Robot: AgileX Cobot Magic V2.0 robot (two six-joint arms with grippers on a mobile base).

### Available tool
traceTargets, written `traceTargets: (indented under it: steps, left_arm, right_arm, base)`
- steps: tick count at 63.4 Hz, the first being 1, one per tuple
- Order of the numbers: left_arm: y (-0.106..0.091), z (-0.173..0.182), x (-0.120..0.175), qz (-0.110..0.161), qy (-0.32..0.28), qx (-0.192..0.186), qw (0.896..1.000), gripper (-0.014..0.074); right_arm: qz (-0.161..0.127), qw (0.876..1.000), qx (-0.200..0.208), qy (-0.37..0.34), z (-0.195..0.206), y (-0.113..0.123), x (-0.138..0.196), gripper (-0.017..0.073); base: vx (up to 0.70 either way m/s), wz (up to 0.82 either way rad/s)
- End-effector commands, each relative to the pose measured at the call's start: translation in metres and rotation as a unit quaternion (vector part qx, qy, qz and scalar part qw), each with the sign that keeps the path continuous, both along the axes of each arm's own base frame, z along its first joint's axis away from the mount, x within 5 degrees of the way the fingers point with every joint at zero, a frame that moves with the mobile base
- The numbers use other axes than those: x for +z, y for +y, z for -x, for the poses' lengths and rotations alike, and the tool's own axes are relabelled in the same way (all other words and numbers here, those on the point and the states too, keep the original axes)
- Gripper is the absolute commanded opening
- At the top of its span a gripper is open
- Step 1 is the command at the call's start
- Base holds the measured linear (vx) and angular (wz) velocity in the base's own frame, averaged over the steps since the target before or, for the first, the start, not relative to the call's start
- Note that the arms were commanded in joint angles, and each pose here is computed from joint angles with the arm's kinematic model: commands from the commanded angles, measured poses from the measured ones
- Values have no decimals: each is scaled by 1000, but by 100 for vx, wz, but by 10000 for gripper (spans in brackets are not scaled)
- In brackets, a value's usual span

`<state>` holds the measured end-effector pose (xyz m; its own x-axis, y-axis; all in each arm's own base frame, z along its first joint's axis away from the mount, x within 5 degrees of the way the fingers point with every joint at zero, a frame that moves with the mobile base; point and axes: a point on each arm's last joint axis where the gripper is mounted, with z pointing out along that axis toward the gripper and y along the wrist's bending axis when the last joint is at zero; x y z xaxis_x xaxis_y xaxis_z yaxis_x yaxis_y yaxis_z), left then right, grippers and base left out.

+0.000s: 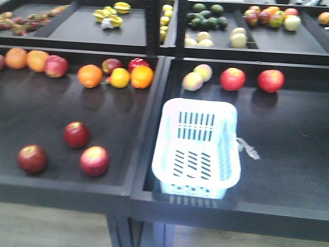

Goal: Pick three apples into basket with both arms
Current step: 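Drive the base alongside the fruit table toward the light-blue basket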

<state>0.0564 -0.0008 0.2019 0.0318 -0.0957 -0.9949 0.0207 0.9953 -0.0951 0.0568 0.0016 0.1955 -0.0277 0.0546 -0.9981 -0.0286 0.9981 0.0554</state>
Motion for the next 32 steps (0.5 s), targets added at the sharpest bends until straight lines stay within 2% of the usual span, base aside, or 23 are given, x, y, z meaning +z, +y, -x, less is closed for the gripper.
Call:
traceTargets:
  steps: [1,32]
  left_arm:
    - [-1,0,0,8,-32,-4,999,-6]
    - [-1,0,0,8,-32,-4,999,-6]
  right_arm:
    - [5,999,2,-38,0,0,3,-9]
    - [5,999,2,-38,0,0,3,-9]
  base:
    - [12,-35]
    - [11,-20]
